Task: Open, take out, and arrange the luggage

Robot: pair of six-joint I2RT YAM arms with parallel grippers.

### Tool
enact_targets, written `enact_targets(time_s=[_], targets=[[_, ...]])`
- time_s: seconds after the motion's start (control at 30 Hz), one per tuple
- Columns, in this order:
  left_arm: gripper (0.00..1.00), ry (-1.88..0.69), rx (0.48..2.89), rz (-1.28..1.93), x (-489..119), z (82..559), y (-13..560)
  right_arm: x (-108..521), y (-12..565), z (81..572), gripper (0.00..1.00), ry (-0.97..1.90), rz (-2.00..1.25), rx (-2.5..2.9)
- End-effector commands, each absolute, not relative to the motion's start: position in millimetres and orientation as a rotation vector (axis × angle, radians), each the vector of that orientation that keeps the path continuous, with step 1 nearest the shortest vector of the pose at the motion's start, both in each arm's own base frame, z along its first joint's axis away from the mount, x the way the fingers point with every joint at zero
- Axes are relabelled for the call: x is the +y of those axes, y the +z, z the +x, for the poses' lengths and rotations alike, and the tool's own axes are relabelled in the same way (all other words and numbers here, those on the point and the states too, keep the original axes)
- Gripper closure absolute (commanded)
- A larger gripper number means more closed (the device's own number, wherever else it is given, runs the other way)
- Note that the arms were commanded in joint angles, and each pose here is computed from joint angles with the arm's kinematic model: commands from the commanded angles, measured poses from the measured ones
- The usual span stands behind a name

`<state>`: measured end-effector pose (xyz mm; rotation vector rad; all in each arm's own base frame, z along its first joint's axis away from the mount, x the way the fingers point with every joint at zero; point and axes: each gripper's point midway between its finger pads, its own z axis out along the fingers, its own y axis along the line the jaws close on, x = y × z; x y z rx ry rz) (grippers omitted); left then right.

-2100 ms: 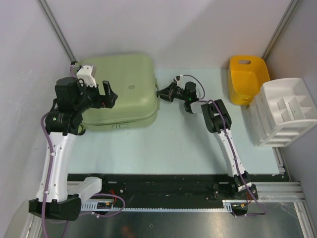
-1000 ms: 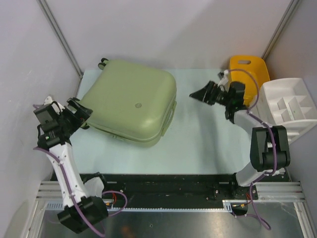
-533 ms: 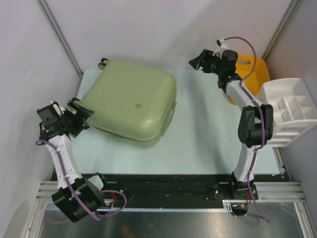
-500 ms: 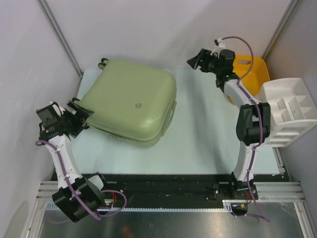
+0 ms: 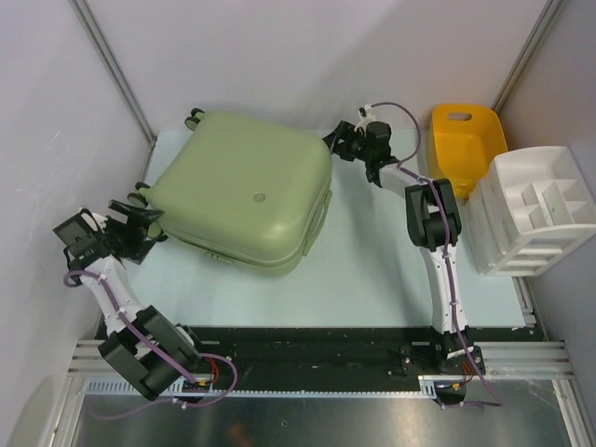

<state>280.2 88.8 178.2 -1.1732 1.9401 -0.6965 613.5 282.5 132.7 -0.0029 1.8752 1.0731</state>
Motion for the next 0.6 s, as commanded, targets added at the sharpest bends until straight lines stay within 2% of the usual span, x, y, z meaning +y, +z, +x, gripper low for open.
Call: enact_targets(time_s=[0.0,0.3,0.33,0.57], targets=[[0.0,-0.881,1.832,-0.939,78,309,206,333,170,586,0.2,1.333,-0.145,1.744],[0.0,-1.031,1.909,-0.709,31,355,215,339,167,514,0.34,1.547,-0.225,1.764],[0.0,-1.053,1.927,-0.683,21,364,215,337,178,506,0.34,1.552,-0.242,1.757],[0.01,-1.161,1.973,-0.471,-23,414,232,322,150,430,0.36,1.587,-0.351,1.92]])
